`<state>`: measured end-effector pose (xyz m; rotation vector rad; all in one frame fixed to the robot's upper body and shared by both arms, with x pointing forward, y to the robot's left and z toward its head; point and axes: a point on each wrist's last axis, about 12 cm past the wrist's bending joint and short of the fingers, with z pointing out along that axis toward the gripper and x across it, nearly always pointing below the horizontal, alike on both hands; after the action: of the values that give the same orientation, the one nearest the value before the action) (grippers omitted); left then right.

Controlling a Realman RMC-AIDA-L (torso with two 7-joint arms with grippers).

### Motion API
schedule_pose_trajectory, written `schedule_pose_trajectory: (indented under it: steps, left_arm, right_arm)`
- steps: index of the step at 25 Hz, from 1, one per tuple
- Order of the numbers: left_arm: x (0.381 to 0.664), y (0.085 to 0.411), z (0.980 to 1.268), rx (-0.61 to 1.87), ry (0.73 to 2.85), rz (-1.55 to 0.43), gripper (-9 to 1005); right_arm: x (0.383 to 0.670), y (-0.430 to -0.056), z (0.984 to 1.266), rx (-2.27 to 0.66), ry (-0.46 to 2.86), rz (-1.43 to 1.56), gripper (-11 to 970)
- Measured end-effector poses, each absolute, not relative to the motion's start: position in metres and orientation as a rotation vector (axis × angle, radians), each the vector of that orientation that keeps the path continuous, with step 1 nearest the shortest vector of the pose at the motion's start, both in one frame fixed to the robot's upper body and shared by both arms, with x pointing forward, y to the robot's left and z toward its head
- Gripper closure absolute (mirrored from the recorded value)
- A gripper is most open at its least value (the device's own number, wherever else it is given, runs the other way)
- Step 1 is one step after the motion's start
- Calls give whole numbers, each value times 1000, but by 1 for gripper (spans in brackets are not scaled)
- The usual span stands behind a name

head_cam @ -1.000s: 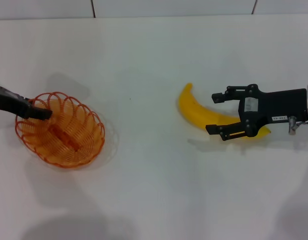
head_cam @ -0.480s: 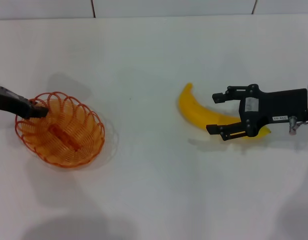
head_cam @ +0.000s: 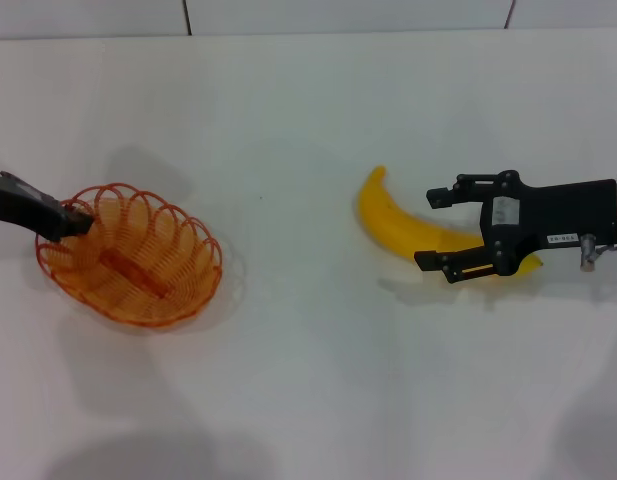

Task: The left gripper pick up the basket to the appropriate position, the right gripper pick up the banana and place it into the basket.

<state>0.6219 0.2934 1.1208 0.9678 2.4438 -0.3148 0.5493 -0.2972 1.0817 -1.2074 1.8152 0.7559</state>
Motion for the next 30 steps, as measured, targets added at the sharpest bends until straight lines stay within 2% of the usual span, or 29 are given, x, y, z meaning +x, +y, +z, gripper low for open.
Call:
schedule_pose_trajectory:
  steps: [4, 7, 15, 22, 30]
  left_arm:
    - [618, 295, 1134, 972, 2411, -332, 864]
    - [611, 294, 1150, 989, 2360, -409, 868]
    - [608, 286, 1165, 998, 2296, -509, 918]
    - [611, 279, 1156, 918, 2279, -592, 918]
    - [618, 282, 1128, 677, 2283, -638, 917]
  right_arm:
    - [549, -298, 1081, -1206, 1817, 756, 89]
    - [549, -298, 1081, -1202, 1818, 755, 90]
    - [550, -297, 1082, -1206, 1814, 754, 91]
    - [551, -296, 1083, -1210, 1812, 753, 92]
    - [554, -296, 1086, -1215, 1807, 747, 94]
